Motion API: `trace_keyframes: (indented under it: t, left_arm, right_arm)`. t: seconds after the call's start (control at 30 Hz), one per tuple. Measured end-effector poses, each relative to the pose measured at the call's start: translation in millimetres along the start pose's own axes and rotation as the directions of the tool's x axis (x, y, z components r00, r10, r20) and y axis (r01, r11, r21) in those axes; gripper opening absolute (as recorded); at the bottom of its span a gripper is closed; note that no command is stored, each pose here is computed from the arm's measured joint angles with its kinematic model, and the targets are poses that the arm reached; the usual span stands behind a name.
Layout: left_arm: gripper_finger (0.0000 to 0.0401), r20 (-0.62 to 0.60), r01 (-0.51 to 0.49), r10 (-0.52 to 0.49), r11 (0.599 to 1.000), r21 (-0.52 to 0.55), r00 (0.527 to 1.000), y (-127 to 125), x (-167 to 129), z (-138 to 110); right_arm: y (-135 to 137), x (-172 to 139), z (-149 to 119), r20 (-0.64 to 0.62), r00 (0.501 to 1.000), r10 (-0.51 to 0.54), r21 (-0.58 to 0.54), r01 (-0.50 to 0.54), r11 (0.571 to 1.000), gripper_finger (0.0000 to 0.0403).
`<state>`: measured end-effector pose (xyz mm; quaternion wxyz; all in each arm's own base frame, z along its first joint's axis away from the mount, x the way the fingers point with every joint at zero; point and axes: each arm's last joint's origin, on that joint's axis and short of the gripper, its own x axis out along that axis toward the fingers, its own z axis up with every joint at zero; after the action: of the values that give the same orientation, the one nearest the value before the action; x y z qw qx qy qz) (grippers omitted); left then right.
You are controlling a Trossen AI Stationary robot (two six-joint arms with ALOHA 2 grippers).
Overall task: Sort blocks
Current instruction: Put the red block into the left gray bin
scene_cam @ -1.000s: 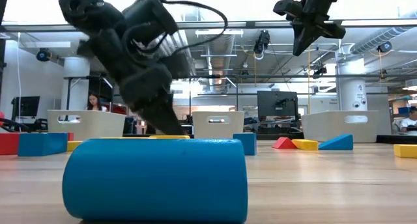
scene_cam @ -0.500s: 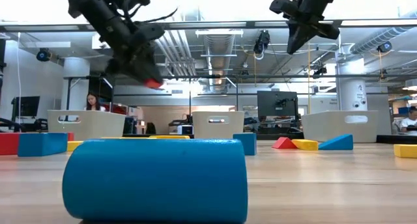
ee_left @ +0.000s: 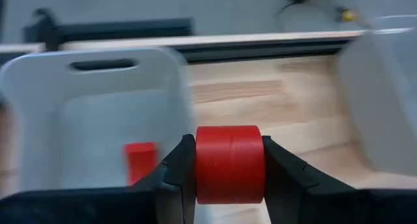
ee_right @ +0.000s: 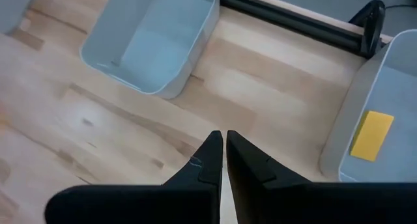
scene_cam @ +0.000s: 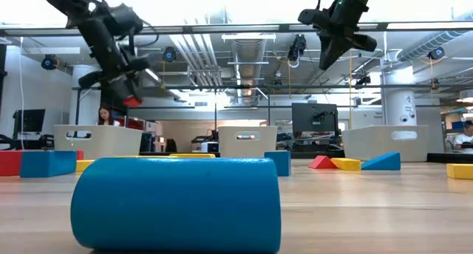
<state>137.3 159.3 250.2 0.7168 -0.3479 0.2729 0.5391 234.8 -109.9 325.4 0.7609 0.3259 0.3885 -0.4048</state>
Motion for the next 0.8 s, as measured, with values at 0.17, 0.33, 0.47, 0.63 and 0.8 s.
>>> trace_keyframes:
  t: [0.17,0.33,0.47,0.63,0.8]
  left_arm:
    - [0.0104,-0.094,-0.112,0.111,0.994,-0.003,0.989,18,16,1]
    - [0.0104,-0.138,-0.164,0.164,0.986,0.008,0.977,26,26,3]
    - [0.0104,-0.155,-0.183,0.182,0.983,0.007,0.971,25,30,4]
    - [0.012,-0.189,-0.231,0.231,0.973,0.023,0.954,23,38,5]
    - [0.0155,-0.21,-0.258,0.258,0.966,0.03,0.943,22,43,7]
  right_arm:
    - [5,14,0,-0.053,0.999,-0.006,-0.037,0.004,0.999,0.0013]
    - [7,23,0,-0.078,0.997,-0.02,-0.045,0.017,0.999,0.0013]
    - [8,26,0,-0.084,0.996,-0.025,-0.053,0.021,0.998,0.0013]
    - [7,25,0,-0.082,0.996,-0.024,-0.053,0.02,0.998,0.0013]
    - [7,24,0,-0.079,0.997,-0.022,-0.052,0.018,0.998,0.0013]
